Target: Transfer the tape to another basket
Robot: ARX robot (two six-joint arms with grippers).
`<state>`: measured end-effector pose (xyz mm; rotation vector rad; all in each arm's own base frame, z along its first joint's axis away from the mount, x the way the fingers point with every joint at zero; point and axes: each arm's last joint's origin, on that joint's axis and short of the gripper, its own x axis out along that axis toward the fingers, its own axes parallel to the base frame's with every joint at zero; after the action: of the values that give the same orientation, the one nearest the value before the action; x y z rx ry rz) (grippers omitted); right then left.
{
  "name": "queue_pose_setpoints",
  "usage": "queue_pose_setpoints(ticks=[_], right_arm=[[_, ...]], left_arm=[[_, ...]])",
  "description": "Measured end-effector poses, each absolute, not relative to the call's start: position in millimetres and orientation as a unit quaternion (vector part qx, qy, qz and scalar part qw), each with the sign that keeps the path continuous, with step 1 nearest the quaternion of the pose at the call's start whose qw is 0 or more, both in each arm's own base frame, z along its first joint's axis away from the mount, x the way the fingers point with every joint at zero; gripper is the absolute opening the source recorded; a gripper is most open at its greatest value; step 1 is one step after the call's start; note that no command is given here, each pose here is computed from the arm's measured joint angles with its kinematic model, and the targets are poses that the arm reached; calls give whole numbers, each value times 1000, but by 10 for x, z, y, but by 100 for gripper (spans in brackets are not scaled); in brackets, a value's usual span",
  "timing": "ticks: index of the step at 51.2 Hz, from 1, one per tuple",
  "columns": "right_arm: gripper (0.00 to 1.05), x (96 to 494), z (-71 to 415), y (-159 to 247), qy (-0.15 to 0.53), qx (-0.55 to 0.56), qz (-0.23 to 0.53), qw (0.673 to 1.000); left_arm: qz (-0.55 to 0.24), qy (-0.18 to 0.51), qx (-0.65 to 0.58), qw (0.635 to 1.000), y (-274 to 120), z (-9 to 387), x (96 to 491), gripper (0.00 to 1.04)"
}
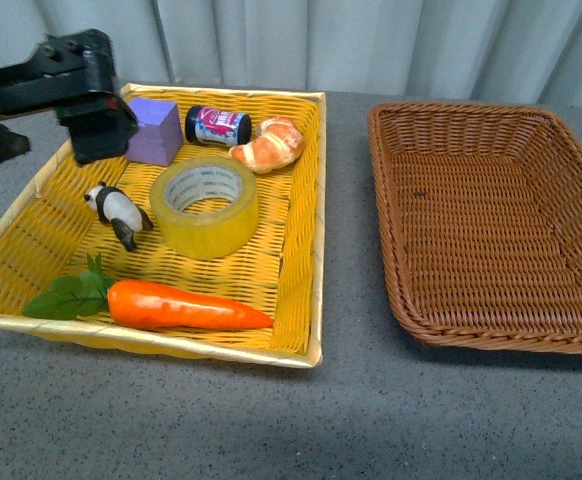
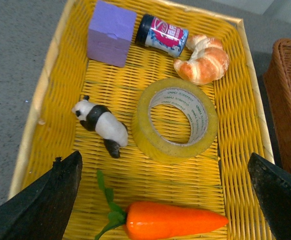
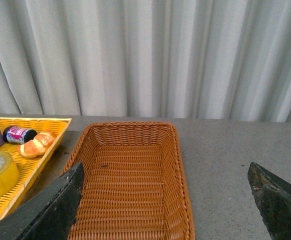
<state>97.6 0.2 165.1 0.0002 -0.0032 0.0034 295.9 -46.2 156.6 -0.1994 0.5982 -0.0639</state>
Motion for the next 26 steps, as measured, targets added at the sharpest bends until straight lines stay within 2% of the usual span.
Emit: queue_pose_setpoints(ticks=[14,26], right_arm=[[96,976,1651,2,-2,0,2,1000],[96,976,1651,2,-2,0,2,1000]], left_arm=[[-15,346,-98,933,-667,1411,3495,98],[-26,388,-68,919,-841,1160,3782,98]])
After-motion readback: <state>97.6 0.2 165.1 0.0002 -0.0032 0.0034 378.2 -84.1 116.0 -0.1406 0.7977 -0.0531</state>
